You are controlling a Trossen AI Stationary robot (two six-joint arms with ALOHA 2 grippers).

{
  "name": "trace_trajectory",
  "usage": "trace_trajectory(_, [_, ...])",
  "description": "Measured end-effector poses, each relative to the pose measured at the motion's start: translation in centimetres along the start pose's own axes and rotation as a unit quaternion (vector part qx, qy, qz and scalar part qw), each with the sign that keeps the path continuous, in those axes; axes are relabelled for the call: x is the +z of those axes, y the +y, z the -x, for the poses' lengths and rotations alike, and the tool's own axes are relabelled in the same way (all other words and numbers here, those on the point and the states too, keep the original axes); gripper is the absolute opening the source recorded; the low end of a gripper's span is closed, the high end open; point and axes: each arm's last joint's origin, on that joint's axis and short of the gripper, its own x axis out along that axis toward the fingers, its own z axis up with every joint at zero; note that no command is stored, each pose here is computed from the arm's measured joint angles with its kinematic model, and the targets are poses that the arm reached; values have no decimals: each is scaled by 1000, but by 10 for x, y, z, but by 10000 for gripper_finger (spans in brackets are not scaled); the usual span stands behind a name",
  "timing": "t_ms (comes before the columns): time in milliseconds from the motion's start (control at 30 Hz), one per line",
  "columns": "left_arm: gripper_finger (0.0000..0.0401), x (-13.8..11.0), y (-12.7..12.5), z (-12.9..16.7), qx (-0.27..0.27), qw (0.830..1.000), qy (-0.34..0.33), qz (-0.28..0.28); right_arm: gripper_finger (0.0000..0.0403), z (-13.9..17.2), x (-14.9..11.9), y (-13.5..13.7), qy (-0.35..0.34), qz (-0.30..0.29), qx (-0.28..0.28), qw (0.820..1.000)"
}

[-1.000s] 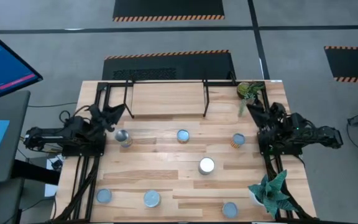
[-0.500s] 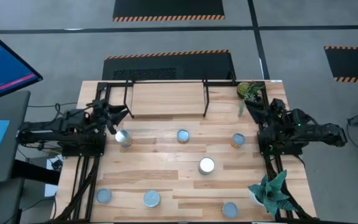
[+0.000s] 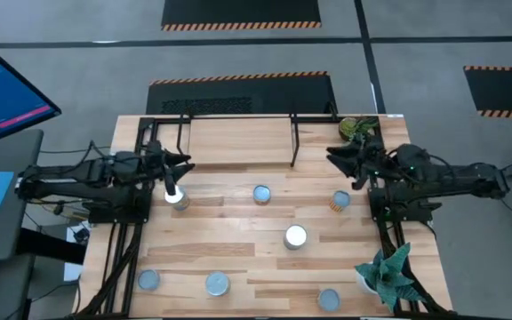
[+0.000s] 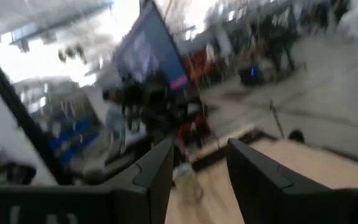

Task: Pick and place cans onto a shelf
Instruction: Put the canned peas on the shelf

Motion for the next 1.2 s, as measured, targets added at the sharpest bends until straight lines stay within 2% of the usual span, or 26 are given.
trace_trajectory(267, [163,-8,-2,-12,8,998,56,5,175,-6,26,16,136,23,-35,990])
trace_trajectory(467, [163,-13,-1,-14,18,997,78,-1,175,-6,26,17,213,18,-57,975])
trace_trajectory(633, [163,-13,-1,-14,18,997,78,-6,175,-6,17,15,253,9,-73,965])
trace_trajectory(1033, [163,-24,5,-11,58,988,134,51,175,-7,5,14,311,19,-87,946])
trace_trajectory(1200, [163,-26,6,-10,65,986,141,65,175,-9,3,10,310,2,-122,943])
